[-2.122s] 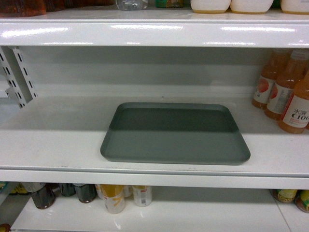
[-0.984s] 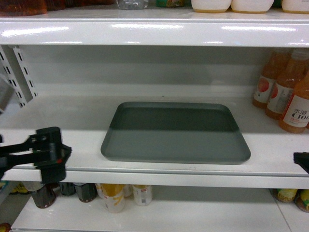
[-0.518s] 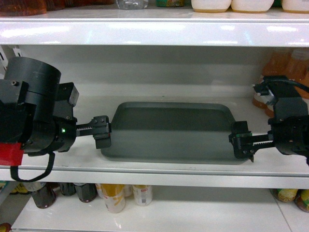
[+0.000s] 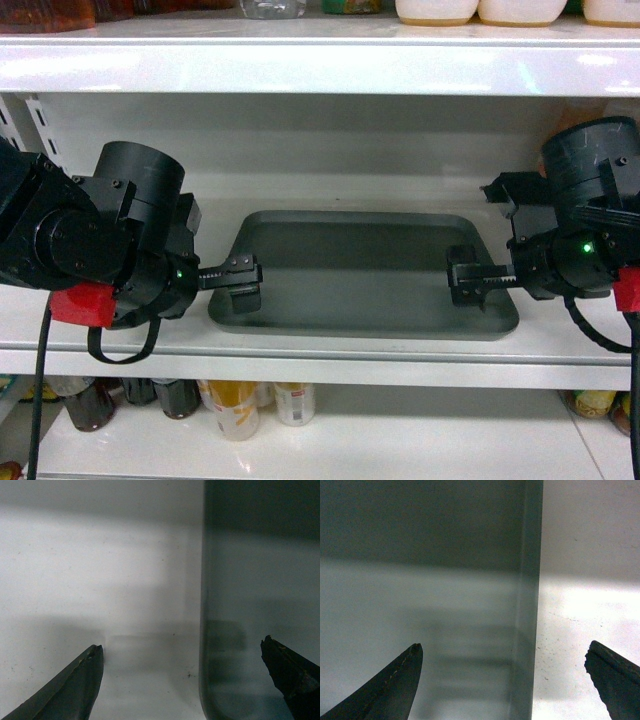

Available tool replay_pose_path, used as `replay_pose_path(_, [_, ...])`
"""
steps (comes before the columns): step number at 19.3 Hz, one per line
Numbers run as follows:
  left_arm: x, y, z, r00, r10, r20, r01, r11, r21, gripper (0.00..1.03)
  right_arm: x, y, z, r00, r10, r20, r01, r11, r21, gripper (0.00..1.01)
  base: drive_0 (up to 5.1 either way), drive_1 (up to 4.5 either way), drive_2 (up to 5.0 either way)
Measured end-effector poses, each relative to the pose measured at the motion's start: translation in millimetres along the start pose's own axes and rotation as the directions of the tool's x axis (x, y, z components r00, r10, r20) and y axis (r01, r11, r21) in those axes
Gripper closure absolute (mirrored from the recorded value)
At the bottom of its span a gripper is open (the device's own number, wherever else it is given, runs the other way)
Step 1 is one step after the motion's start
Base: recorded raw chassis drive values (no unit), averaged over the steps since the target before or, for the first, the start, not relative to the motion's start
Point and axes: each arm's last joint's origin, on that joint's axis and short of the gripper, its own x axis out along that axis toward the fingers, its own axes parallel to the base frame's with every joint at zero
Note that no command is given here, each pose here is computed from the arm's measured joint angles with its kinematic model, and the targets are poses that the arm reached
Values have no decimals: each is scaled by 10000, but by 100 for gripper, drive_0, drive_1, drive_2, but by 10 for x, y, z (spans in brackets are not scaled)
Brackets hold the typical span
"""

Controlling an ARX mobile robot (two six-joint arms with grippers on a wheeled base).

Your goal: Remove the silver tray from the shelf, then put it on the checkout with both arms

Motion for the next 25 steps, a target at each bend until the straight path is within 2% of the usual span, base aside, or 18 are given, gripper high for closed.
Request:
replay_pose_path(2, [20,13,0,10000,56,-25,-56,10000,-66,5,94,-2,-16,9995,-99,-292,99,9999,15,3,0,0,0])
replay_pose_path(3, [34,19,0,10000,85,-50,-86,9999,-109,5,133,-3,-36,9990,-181,-420,184,9998,55,7,0,0,0])
replay_pose_path(8, [97,49,14,9998,160,-145,-162,9997,-177,5,158,-3,-64,9982,-309,-507,313,9995,72,49,0,0,0])
replay_pose_path(9, [113,48,15,9996,183,-201,-187,9997,-172,11,157,-3,-66,9982,-310,-522,314,9995,75,56,0,0,0])
replay_pose_path(12, [142,73,6,9994,196,-268,-202,9996,-218,39,157,-8,-73,9976,-358,-591,363,9993,78,85,0,0,0])
replay_pose_path(13, [144,71,10,9997,115,-236,-123,9994,-337,48,157,-7,-72,9976,-363,-587,370,9993,113,94,0,0,0])
replay_pose_path(14, [150,73,10,9998,24,-222,-35,9987,-499,55,157,-5,-71,9979,-312,-575,324,9993,201,98,0,0,0])
replay_pose_path(17, [159,66,1,9990,-393,-213,370,9945,-979,76,157,-4,-69,9982,-264,-544,285,9989,376,99,0,0,0])
replay_pose_path(19, [159,53,-14,9977,-658,-179,632,9907,-1207,90,158,-4,-73,9983,-263,-521,283,9988,392,99,0,0,0])
replay_pose_path(20, [123,54,-54,9949,-995,-133,972,9879,-1212,100,154,-13,-114,9986,-302,-424,320,9986,419,99,0,0,0])
replay_pose_path(25, [-95,18,-190,9957,-928,-58,917,9901,-1060,100,-72,-19,-243,9992,-252,-297,265,9987,429,99,0,0,0])
